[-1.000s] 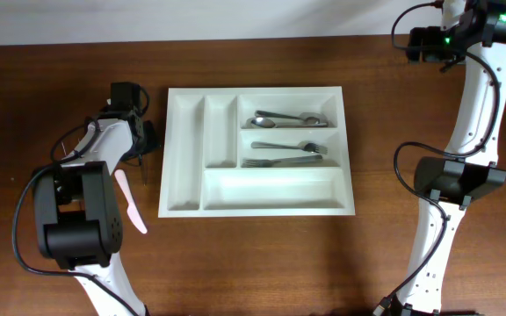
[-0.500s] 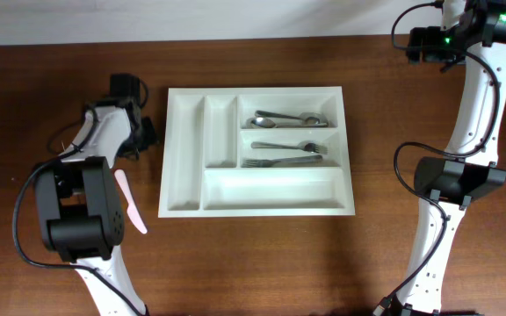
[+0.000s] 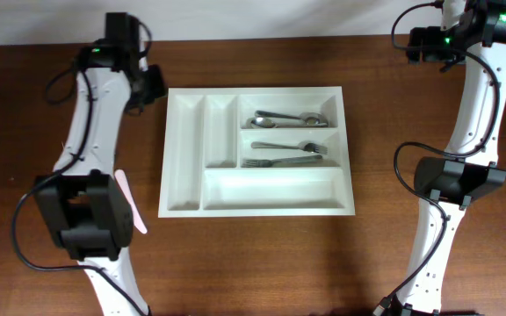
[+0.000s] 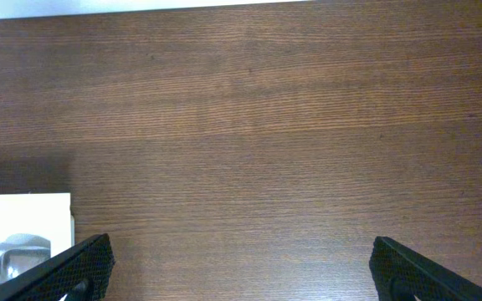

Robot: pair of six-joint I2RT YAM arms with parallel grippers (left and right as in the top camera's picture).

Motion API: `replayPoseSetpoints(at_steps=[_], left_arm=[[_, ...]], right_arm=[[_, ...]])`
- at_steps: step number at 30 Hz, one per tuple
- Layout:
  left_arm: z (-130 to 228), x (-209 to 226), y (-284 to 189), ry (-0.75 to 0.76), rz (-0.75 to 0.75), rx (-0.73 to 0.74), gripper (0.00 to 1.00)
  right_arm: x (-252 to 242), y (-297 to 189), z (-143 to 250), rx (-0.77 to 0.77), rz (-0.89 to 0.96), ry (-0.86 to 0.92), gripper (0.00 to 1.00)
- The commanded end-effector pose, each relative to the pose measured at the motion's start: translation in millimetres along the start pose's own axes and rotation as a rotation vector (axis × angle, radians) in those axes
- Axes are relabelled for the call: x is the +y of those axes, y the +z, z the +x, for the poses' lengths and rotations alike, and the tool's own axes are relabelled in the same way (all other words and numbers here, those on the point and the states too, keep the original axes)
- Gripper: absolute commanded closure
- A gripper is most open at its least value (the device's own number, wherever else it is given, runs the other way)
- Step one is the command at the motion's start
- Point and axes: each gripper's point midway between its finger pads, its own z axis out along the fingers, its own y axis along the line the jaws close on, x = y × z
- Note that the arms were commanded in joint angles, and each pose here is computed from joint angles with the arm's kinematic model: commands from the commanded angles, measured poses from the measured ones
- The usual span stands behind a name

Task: Pack container
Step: 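Place the bent-handled spoon into the tray's narrow left-middle compartment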

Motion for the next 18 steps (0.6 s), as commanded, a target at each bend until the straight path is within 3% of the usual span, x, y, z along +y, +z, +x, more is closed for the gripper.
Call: replayPoseSetpoints(at_steps=[1, 12, 18], left_arm=[[4, -39, -9, 0.100, 0.094, 0.000, 0.98], [29, -102, -8, 0.219, 0.143, 0.020, 0.98], [42, -122, 6, 0.194, 0.150, 0.053, 0.98]], right_arm=[[0, -11, -5, -0.024, 0.012, 0.004, 0.01], [0, -11, -5, -0.024, 0.012, 0.003, 0.01], [0, -11, -5, -0.024, 0.012, 0.003, 0.01]])
